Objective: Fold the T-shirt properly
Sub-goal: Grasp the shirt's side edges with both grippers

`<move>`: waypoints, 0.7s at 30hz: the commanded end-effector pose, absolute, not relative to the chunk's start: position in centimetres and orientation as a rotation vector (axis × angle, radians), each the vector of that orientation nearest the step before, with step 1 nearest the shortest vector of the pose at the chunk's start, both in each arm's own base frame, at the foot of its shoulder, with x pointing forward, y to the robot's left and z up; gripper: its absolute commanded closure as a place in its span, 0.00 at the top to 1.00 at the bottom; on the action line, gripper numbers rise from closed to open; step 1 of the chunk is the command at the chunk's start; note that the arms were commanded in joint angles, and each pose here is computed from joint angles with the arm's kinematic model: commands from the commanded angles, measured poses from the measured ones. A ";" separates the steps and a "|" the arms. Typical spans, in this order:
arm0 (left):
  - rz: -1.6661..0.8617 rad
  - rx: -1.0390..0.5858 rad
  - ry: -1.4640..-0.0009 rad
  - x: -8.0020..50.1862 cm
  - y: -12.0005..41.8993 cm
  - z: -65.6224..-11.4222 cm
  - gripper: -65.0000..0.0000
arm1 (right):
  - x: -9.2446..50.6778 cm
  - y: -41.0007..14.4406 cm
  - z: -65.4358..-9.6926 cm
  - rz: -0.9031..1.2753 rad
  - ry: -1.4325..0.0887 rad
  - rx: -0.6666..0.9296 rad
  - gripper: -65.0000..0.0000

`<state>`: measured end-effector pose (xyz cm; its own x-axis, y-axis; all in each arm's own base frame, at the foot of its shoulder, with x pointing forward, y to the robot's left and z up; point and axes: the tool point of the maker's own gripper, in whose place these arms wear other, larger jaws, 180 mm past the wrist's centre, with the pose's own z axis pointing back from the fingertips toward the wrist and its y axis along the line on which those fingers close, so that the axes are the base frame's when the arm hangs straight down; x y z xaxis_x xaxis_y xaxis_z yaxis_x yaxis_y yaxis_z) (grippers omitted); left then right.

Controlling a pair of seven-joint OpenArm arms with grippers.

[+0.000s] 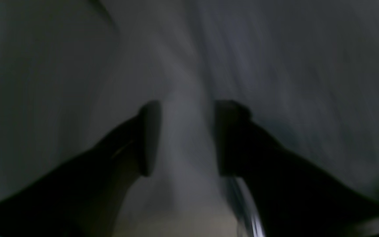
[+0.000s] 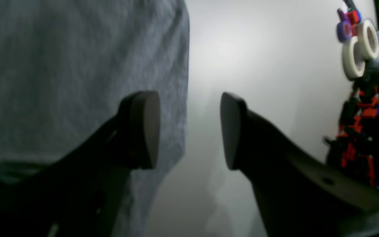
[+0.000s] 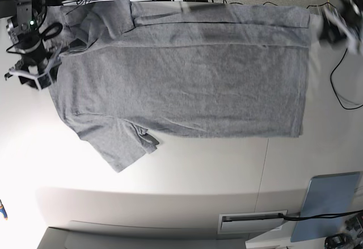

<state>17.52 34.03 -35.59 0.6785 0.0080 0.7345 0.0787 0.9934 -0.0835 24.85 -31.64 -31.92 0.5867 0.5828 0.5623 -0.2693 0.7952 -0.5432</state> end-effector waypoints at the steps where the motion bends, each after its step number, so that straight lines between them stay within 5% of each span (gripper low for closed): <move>1: -0.054 -0.101 -0.874 19.1 34.5 -34.2 0.46 | 25.8 -31.8 -30.5 0.510 -0.844 -0.442 0.45; 9: -0.067 -0.192 -1.028 28.7 32.1 -31.6 0.46 | 27.8 -31.1 -29.7 0.391 -0.851 -0.342 0.45; 21: -0.016 -0.228 -0.864 39.3 29.9 -37.0 0.46 | 27.5 -31.4 -30.0 0.376 -0.812 -0.343 0.45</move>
